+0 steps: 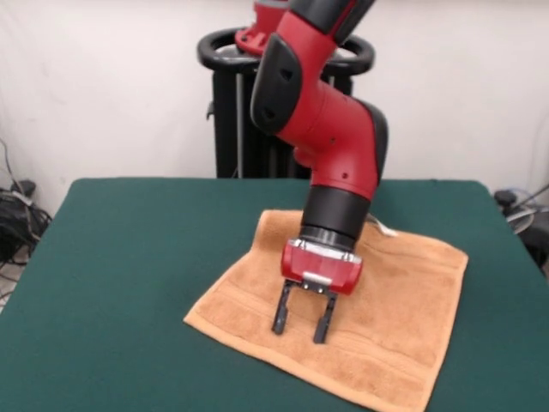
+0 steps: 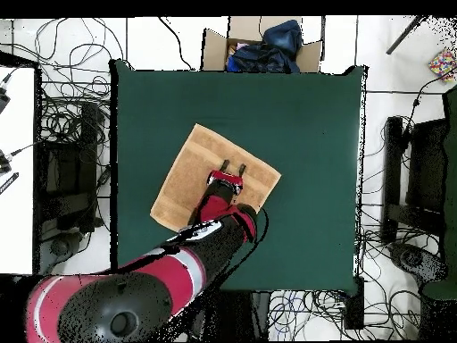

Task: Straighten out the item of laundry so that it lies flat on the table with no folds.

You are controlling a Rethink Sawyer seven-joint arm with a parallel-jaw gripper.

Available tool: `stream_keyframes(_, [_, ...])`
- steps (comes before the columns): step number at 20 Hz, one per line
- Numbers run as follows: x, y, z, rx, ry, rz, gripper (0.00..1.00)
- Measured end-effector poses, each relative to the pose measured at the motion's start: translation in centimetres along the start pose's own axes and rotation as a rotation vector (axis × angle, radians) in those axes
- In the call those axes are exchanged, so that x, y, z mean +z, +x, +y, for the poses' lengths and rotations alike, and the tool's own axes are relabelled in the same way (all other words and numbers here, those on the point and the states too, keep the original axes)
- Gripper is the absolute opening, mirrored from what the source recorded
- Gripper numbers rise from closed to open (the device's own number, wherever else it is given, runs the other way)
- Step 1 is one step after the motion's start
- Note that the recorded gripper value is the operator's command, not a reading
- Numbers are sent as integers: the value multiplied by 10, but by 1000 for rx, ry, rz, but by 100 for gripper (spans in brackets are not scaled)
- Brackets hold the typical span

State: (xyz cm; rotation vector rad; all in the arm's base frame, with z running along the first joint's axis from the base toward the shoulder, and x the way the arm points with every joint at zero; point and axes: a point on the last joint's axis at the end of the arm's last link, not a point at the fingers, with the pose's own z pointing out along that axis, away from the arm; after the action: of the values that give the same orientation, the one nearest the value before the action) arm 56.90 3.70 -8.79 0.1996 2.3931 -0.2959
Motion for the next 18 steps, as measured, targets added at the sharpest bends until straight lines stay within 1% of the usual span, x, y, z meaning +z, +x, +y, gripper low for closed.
stream_keyframes(3, [6, -1, -1, 35, 1, -34, 100])
stream_keyframes(6, [7, -2, -1, 46, 12, -30, 100])
stream_keyframes(9, [5, -5, -2, 53, 31, -5, 100])
stream_keyframes(11, [4, -7, -6, 61, 59, 28, 100])
stream_keyframes(12, [2, -9, -8, 67, 84, 57, 100])
stream_keyframes(15, [0, -9, -10, 67, 109, 81, 100])
stream_keyframes(16, [-1, -9, -12, 64, 128, 86, 100])
stream_keyframes(18, [-2, -9, -13, 61, 141, 80, 100])
